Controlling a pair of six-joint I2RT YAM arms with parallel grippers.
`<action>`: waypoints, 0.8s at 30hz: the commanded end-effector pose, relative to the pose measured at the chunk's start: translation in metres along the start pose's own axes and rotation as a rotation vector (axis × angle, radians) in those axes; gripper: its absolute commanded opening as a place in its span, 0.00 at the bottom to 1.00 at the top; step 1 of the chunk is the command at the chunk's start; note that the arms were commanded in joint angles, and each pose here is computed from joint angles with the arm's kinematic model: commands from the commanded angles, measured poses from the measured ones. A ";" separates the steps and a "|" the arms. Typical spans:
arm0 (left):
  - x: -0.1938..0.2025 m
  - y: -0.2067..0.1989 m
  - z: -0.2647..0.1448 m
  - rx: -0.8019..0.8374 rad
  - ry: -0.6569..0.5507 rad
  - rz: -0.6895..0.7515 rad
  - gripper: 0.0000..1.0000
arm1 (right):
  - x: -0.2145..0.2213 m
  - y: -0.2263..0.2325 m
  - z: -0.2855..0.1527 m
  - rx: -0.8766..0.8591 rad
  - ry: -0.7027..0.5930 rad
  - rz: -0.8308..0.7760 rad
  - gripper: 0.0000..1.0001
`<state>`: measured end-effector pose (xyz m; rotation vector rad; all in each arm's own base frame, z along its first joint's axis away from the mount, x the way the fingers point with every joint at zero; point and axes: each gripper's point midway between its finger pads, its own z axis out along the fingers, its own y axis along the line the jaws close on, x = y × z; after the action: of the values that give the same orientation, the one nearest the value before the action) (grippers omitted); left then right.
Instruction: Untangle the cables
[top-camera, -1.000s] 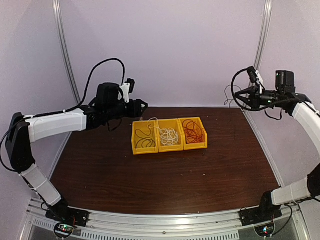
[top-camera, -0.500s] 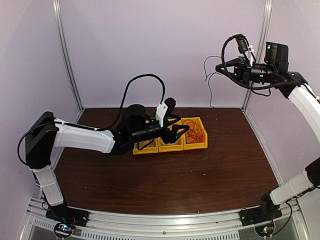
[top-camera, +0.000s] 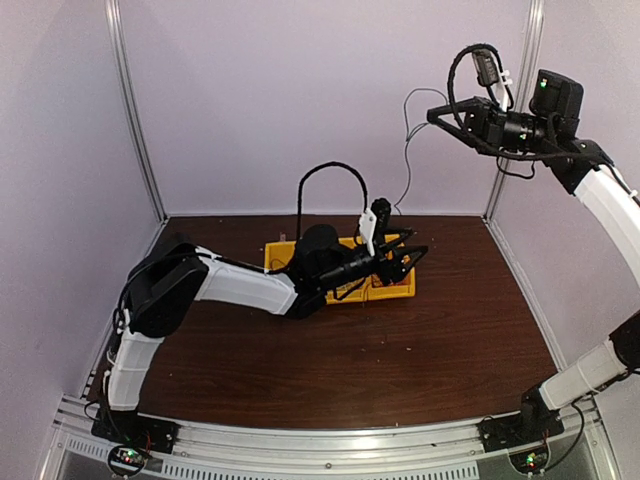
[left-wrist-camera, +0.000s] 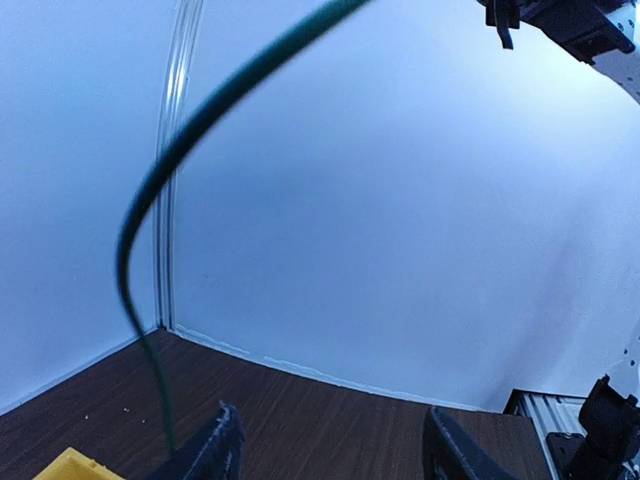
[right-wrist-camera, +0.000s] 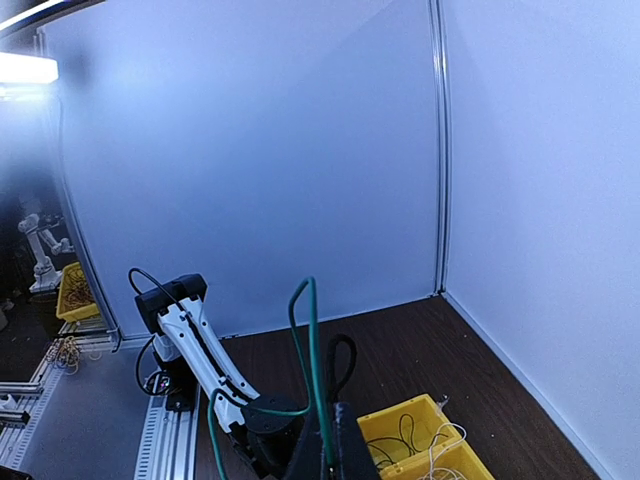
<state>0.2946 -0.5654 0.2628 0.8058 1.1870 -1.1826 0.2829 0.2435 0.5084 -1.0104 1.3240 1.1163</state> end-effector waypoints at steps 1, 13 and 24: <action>-0.016 0.002 0.020 0.012 -0.085 -0.026 0.61 | -0.014 0.007 0.002 -0.021 -0.030 -0.031 0.00; 0.004 0.006 0.002 -0.034 -0.040 -0.074 0.04 | -0.002 0.001 0.005 -0.003 0.000 -0.039 0.00; 0.005 0.017 -0.016 -0.139 0.006 -0.047 0.42 | 0.013 -0.004 0.006 0.008 0.021 -0.024 0.00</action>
<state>0.3014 -0.5558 0.2043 0.7634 1.3662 -1.1610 0.2862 0.2467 0.4994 -1.0292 1.3251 1.0881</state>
